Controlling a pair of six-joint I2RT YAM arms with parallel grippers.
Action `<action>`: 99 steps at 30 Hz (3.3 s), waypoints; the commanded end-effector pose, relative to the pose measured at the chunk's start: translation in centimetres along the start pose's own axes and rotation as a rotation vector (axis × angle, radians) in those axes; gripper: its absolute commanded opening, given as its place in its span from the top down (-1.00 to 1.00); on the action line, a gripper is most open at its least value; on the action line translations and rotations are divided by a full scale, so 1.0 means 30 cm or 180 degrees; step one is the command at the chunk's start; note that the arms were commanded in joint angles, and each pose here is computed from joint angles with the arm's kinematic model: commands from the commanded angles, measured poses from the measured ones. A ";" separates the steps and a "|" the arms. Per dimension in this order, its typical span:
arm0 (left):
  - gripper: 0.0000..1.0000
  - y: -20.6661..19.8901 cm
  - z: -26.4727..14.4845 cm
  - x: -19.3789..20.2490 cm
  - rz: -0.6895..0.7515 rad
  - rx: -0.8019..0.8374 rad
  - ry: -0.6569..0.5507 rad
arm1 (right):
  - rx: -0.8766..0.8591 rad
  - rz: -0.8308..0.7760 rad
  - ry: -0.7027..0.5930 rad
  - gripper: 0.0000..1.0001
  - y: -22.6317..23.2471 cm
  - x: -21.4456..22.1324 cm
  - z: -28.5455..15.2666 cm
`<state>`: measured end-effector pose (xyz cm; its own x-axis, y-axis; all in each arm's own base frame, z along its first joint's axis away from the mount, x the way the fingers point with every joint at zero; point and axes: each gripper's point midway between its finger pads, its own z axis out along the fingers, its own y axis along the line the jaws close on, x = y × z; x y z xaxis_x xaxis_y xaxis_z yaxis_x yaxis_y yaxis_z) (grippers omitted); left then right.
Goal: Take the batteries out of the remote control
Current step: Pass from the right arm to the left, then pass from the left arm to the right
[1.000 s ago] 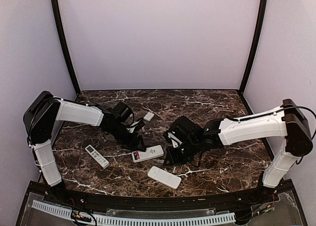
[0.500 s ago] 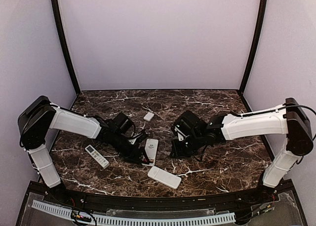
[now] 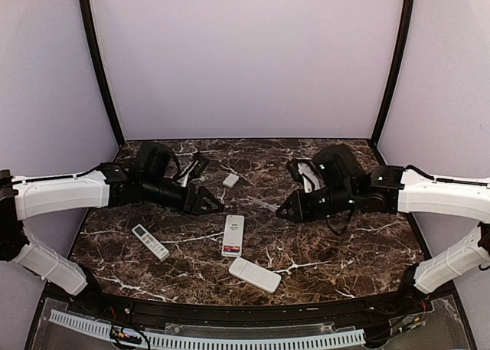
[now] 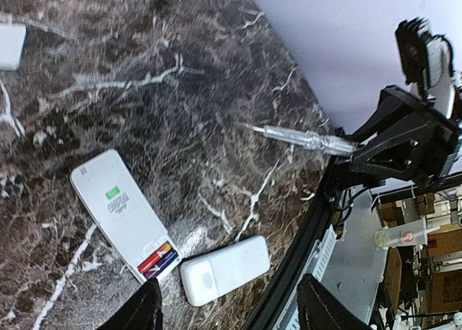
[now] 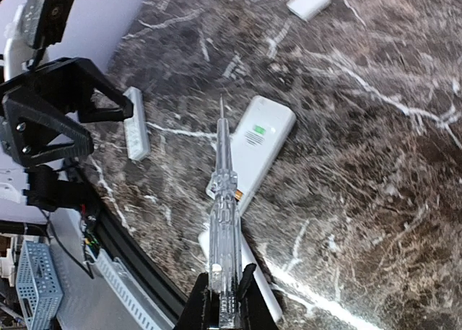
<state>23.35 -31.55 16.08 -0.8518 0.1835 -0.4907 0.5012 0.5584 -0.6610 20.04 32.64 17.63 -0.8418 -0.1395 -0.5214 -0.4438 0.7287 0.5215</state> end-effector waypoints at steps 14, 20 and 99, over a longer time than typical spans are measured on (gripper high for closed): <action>-0.54 -0.401 -0.351 -0.086 0.0837 0.1480 -0.0629 | -0.2235 -0.1105 -0.0429 1.00 0.443 -0.103 -0.257; -0.55 -0.396 -0.340 -0.072 0.0752 0.1521 -0.0533 | -0.2383 -0.1101 -0.0264 1.00 0.467 -0.095 -0.228; 1.00 -0.361 -0.322 -0.098 0.0043 0.1811 -0.0867 | -0.2622 -0.0648 -0.0810 0.14 0.534 -0.217 -0.128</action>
<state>19.63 -30.47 29.84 -0.8228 -0.0790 -0.5628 0.5602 0.0543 -0.8266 17.50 41.94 30.51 -0.6862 -0.0054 -0.7274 -0.7272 0.0265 0.6859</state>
